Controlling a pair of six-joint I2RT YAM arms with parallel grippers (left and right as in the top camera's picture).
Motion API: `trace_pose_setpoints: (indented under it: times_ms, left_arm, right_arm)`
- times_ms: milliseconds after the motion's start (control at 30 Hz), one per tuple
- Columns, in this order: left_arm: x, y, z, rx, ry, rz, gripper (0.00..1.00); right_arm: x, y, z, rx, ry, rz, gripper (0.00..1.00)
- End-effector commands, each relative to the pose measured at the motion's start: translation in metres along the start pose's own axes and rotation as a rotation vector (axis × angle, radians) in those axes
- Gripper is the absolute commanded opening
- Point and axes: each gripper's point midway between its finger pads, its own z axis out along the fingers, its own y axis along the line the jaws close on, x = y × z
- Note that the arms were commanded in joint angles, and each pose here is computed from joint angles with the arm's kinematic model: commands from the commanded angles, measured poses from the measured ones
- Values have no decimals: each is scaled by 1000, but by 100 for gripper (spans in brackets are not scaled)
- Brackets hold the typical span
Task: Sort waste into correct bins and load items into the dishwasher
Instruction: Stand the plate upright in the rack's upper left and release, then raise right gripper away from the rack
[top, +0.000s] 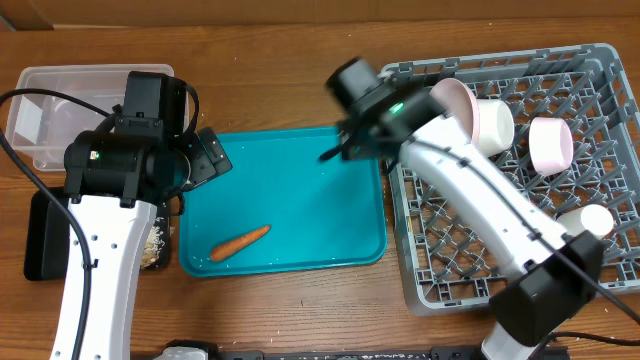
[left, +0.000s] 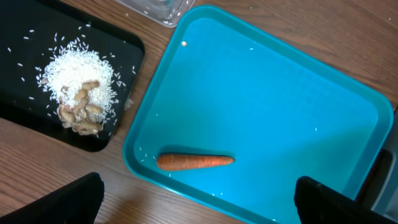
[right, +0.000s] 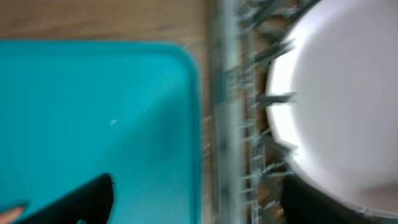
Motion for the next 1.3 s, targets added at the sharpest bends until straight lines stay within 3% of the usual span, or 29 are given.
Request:
trace_pose_setpoints:
  times_ms: [0,67,133,167,300,400,700,833,1167,1267]
  left_arm:
    - [6,2,7,-10,32,-11,100]
    - [10,3,12,-18,48,-9,100]
    - [15,6,17,-31,66,-6,100]
    - [17,7,19,-35,73,-5,100]
    - [19,8,22,-41,80,-4,100]
    - [17,6,22,-34,71,-5,100]
    - [14,4,23,-26,61,-7,100]
    - [14,4,23,-26,62,-6,100]
    - [17,6,22,-36,74,-4,100]
    - [17,6,22,-36,74,-4,100]
  right_arm:
    - [-41,-63,-20,21,-76,173,59]
    - [-52,-96,-20,49,-85,253,33]
    - [-57,-134,-17,66,-79,345,18]
    - [-57,-150,-15,72,-71,382,15]
    - [-51,-212,-7,119,-45,523,15]
    - [-47,-228,-2,77,-19,578,15]
    - [-21,-160,17,-313,193,345,15]
    - [-11,-128,12,-497,216,194,15]
    - [-12,-129,13,-489,210,182,21]
    - [-12,-133,15,-462,207,179,32]
